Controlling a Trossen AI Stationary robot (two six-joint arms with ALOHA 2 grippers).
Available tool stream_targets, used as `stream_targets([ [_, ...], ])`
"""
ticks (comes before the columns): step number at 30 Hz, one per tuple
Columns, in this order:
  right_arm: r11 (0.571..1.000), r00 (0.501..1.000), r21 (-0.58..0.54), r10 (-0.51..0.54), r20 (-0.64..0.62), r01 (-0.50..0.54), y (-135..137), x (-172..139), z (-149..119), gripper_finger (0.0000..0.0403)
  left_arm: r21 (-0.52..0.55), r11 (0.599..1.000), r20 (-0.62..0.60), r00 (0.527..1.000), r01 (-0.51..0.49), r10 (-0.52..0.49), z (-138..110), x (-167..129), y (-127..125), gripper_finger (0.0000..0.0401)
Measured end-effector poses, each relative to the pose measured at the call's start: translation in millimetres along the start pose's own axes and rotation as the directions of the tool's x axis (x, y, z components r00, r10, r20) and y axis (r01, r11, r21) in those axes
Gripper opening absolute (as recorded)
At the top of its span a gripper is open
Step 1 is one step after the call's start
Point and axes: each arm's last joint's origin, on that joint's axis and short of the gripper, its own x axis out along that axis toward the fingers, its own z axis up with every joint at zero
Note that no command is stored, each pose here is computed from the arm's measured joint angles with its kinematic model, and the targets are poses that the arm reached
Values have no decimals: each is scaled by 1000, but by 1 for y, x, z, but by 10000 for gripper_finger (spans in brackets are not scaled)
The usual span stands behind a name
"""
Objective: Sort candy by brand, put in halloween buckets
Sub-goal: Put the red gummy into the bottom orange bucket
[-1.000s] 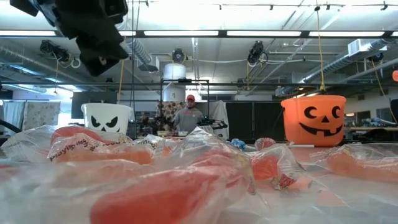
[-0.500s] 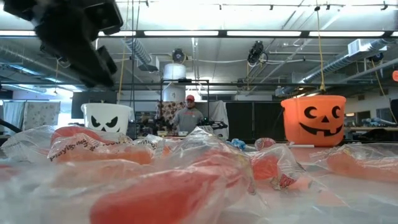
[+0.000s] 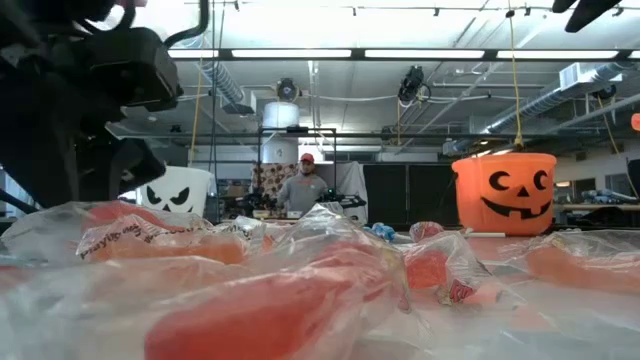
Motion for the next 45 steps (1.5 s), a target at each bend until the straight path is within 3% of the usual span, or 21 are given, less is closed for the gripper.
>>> stream_targets([
  [6, 999, 999, -20, 32, 9, -32, 10, 7, 4, 166, -4, 999, 7, 999, 37, -37, 2, 3, 0, 147],
  [11, 997, 998, -38, 63, 13, -62, 16, 10, 5, 166, -49, 988, -45, 989, -144, 142, -7, 6, 10, 137],
  [14, 996, 997, -57, 72, 20, -70, 18, 11, 5, 166, -46, 983, -66, 982, -178, 175, -10, 10, 12, 126],
  [18, 994, 997, -84, 74, 22, -72, 19, 11, 5, 166, -71, 984, -63, 985, -164, 159, -10, 15, 12, 98],
  [24, 990, 996, -129, 73, 58, -65, 19, 11, 6, 166, -147, 978, -37, 989, -149, 145, -7, 14, 11, 10],
  [28, 989, 995, -130, 73, 73, -64, 19, 11, 7, 163, -193, 974, 1, 993, -118, 120, -3, 8, 7, 4],
  [31, 987, 993, -137, 95, 73, -84, 21, 12, 6, 159, -216, 972, 108, 988, -88, 114, 9, -7, 1, 3],
  [37, 965, 974, -186, 205, 95, -185, 34, 16, 5, 158, -254, 965, 348, 926, -58, 148, 27, -44, -5, 2],
  [43, 923, 928, -239, 341, 152, -300, 51, 25, 15, 158, -231, 973, 577, 801, -29, 161, 47, -81, -13, 1],
  [45, 912, 907, -239, 380, 181, -334, 56, 31, 21, 158, -220, 973, 622, 759, -68, 193, 53, -91, -16, 1],
])
